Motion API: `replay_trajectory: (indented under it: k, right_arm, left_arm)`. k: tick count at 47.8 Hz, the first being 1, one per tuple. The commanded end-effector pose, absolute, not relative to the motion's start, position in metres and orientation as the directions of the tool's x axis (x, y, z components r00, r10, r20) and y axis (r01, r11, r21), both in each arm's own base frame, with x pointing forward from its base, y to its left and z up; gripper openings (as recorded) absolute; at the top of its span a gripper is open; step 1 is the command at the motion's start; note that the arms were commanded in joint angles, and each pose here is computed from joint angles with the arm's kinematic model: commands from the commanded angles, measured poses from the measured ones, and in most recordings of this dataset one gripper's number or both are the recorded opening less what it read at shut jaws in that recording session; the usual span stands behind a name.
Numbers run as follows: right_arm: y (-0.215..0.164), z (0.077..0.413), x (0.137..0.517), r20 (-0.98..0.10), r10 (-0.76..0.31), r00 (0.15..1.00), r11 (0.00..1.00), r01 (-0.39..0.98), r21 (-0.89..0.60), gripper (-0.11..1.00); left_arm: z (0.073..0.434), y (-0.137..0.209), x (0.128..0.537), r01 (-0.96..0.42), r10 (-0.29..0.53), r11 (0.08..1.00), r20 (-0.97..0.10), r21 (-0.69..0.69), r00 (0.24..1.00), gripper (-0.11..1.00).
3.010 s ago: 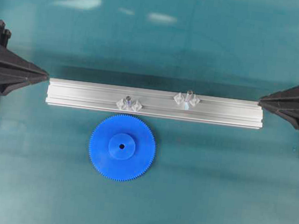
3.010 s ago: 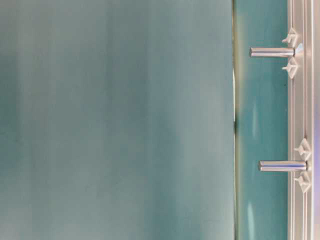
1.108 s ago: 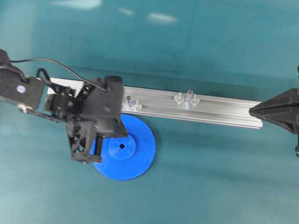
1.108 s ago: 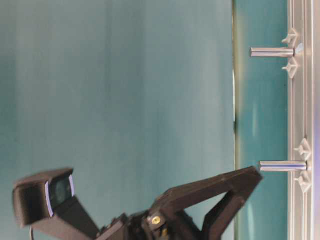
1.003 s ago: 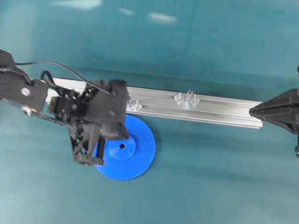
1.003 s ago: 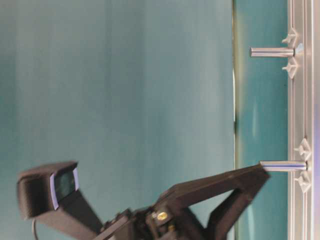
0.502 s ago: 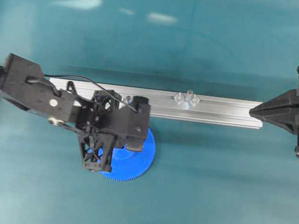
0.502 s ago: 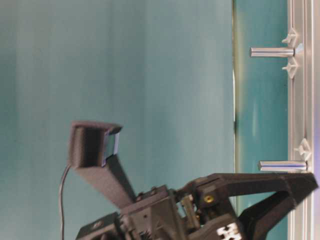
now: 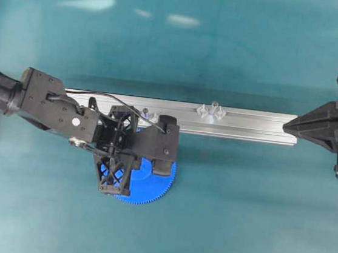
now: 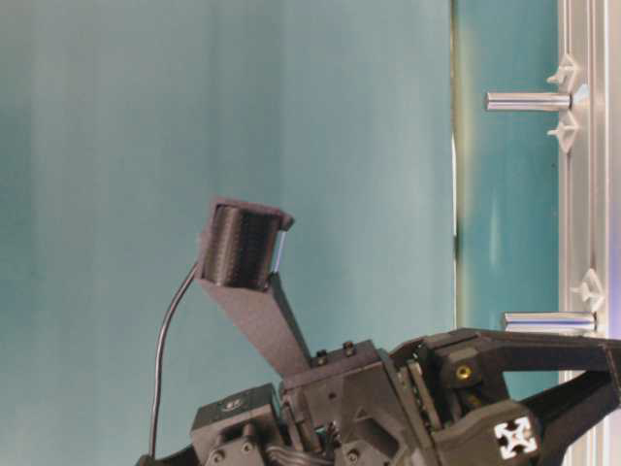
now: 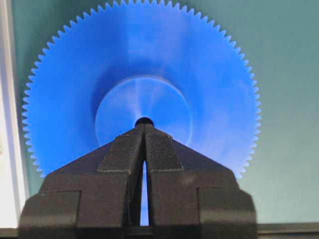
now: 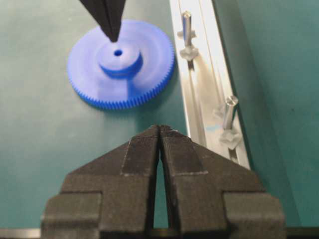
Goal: Insert the large gear onto the shaft.
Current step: 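Lower the open left gripper around the blue gear's central hub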
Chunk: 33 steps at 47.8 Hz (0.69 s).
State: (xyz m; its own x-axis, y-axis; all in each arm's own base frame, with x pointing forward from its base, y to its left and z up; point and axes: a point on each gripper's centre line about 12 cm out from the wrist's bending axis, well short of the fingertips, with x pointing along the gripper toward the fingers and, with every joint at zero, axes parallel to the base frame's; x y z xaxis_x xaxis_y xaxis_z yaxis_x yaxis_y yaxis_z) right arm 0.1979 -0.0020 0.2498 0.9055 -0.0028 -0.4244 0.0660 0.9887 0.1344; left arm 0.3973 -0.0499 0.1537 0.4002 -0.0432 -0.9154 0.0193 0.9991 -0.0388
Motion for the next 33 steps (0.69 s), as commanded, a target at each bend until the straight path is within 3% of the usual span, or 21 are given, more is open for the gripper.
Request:
replay_trajectory:
  k: [1,33]
  right_arm:
    - [-0.0023,0.2538,0.1988,-0.41,-0.004,0.912,0.987,0.07,0.145,0.11]
    - [-0.0022,0.2535,0.1937,-0.396,-0.004,0.918,0.987,0.068,0.147,0.11]
  left_arm:
    - [0.1649,-0.0523,0.403,0.029,-0.046,0.999,-0.905,-0.038,0.424,0.0]
    - [0.1642,-0.0525,0.4051,0.099,-0.043,0.995,-0.916,-0.003,0.399,0.0]
